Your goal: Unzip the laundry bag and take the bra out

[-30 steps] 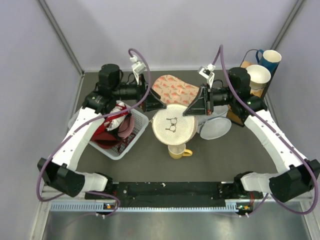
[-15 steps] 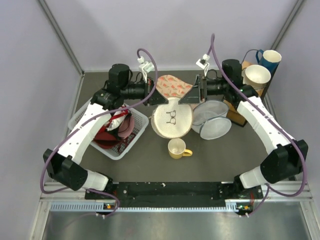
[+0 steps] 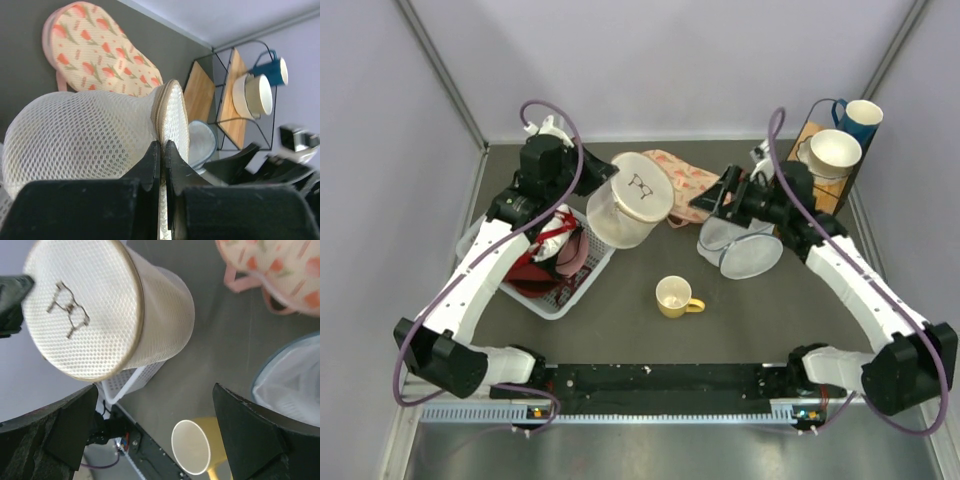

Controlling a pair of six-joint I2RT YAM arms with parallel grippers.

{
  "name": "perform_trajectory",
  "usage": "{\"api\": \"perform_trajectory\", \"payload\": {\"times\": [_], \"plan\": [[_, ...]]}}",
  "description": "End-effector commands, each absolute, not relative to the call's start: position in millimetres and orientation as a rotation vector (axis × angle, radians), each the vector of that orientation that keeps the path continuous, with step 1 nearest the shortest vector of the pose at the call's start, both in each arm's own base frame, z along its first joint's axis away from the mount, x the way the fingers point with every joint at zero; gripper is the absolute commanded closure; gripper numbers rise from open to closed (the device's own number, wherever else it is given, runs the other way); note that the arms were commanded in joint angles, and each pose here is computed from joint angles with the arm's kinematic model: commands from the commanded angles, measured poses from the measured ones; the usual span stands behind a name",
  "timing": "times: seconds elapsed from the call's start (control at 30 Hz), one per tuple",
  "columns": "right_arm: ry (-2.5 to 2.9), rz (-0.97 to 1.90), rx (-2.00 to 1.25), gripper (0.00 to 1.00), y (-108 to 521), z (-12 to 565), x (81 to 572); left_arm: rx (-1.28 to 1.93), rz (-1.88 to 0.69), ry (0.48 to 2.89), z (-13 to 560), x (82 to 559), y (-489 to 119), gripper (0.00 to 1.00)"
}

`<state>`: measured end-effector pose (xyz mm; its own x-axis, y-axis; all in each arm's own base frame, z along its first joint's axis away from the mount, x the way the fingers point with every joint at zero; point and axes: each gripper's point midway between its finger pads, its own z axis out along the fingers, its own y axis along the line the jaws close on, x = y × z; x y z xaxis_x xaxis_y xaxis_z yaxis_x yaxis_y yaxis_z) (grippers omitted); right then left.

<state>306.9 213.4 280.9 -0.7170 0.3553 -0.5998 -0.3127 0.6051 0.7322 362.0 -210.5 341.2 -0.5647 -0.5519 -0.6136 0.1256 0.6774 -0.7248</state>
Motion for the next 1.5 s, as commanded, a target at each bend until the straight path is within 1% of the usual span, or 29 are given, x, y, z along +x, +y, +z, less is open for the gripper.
{"api": "perform_trajectory", "payload": {"times": [0.0, 0.03, 0.07, 0.1, 0.17, 0.23, 0.33, 0.4, 0.43, 0.47, 0.5, 0.53, 0.6, 0.63, 0.67, 0.7, 0.73, 0.77, 0.8, 0.87, 0.9, 0.97, 1.03, 1.1, 1.2, 1.27, 1.3, 1.33, 1.47], "plan": [[2.041, 1.394, 0.123, 0.01, 269, 277, 301, -0.618, -0.948, 1.851, 355, 374, -191, 1.00], [1.977, 1.462, 0.089, 0.01, 280, 289, 304, -0.616, -0.956, 1.845, 356, 375, -192, 1.00], [2.022, 1.506, 0.090, 0.01, 295, 276, 303, -0.611, -0.964, 1.852, 353, 374, -193, 1.00], [2.024, 1.554, 0.101, 0.02, 303, 278, 303, -0.618, -0.970, 1.853, 352, 373, -193, 1.00], [1.994, 1.584, 0.102, 0.02, 314, 278, 311, -0.633, -0.960, 1.858, 346, 372, -191, 1.00], [1.930, 1.630, 0.093, 0.03, 321, 289, 315, -0.646, -0.947, 1.867, 344, 369, -188, 1.00], [1.919, 1.644, 0.114, 0.06, 328, 293, 327, -0.651, -0.934, 1.871, 342, 365, -185, 1.00], [1.897, 1.677, 0.115, 0.26, 334, 298, 333, -0.649, -0.952, 1.878, 341, 362, -187, 1.00], [1.880, 1.694, 0.118, 0.38, 335, 302, 335, -0.652, -0.959, 1.883, 340, 361, -188, 1.00], [1.858, 1.706, 0.120, 0.70, 336, 306, 337, -0.655, -0.960, 1.899, 334, 360, -189, 1.00], [1.851, 1.710, 0.130, 0.91, 338, 309, 341, -0.662, -0.967, 1.901, 333, 359, -189, 1.00], [1.859, 1.703, 0.138, 1.00, 337, 309, 343, -0.659, -0.970, 1.905, 332, 357, -190, 1.00], [1.871, 1.656, 0.110, 1.00, 335, 312, 346, -0.638, -0.957, 1.905, 331, 355, -188, 1.00], [1.858, 1.639, 0.084, 1.00, 330, 314, 349, -0.594, -0.978, 1.914, 334, 352, -192, 0.96], [1.835, 1.636, 0.041, 1.00, 329, 326, 351, -0.561, -0.980, 1.896, 343, 350, -192, 0.86], [1.860, 1.634, -0.052, 1.00, 328, 324, 346, -0.506, -0.959, 1.888, 348, 347, -189, 0.69], [1.876, 1.642, -0.094, 1.00, 327, 323, 347, -0.476, -0.953, 1.879, 352, 346, -188, 0.44], [1.885, 1.641, -0.116, 1.00, 318, 323, 354, -0.440, -0.956, 1.867, 359, 342, -187, 0.10], [1.867, 1.703, -0.251, 1.00, 319, 338, 343, -0.387, -0.939, 1.838, 368, 340, -180, 0.01], [1.884, 1.756, -0.318, 1.00, 314, 336, 346, -0.236, -0.990, 1.829, 376, 330, -185, 0.01], [1.868, 1.801, -0.420, 1.00, 310, 346, 338, -0.182, -0.941, 1.810, 379, 334, -168, 0.01], [1.883, 1.826, -0.492, 1.00, 308, 346, 336, -0.134, -0.947, 1.837, 374, 331, -158, 0.01], [1.872, 1.851, -0.617, 1.00, 306, 345, 325, -0.048, -1.015, 1.847, 371, 324, -153, 0.01], [1.861, 1.871, -0.690, 1.00, 305, 348, 318, 0.054, -1.121, 1.870, 362, 316, -165, 0.01], [1.847, 1.872, -0.757, 1.00, 303, 349, 312, 0.099, -1.286, 1.899, 347, 313, -182, 0.01], [1.849, 1.859, -0.767, 1.00, 302, 350, 312, 0.102, -1.348, 1.900, 337, 312, -187, 0.01], [1.854, 1.859, -0.763, 1.00, 302, 349, 312, 0.125, -1.382, 1.851, 346, 313, -191, 0.01], [1.857, 1.862, -0.764, 1.00, 302, 348, 312, 0.166, -1.435, 1.851, 345, 305, -196, 0.01], [1.875, 1.870, -0.750, 1.00, 302, 343, 314, 0.246, -1.491, 1.837, 343, 296, -207, 0.01]]}}
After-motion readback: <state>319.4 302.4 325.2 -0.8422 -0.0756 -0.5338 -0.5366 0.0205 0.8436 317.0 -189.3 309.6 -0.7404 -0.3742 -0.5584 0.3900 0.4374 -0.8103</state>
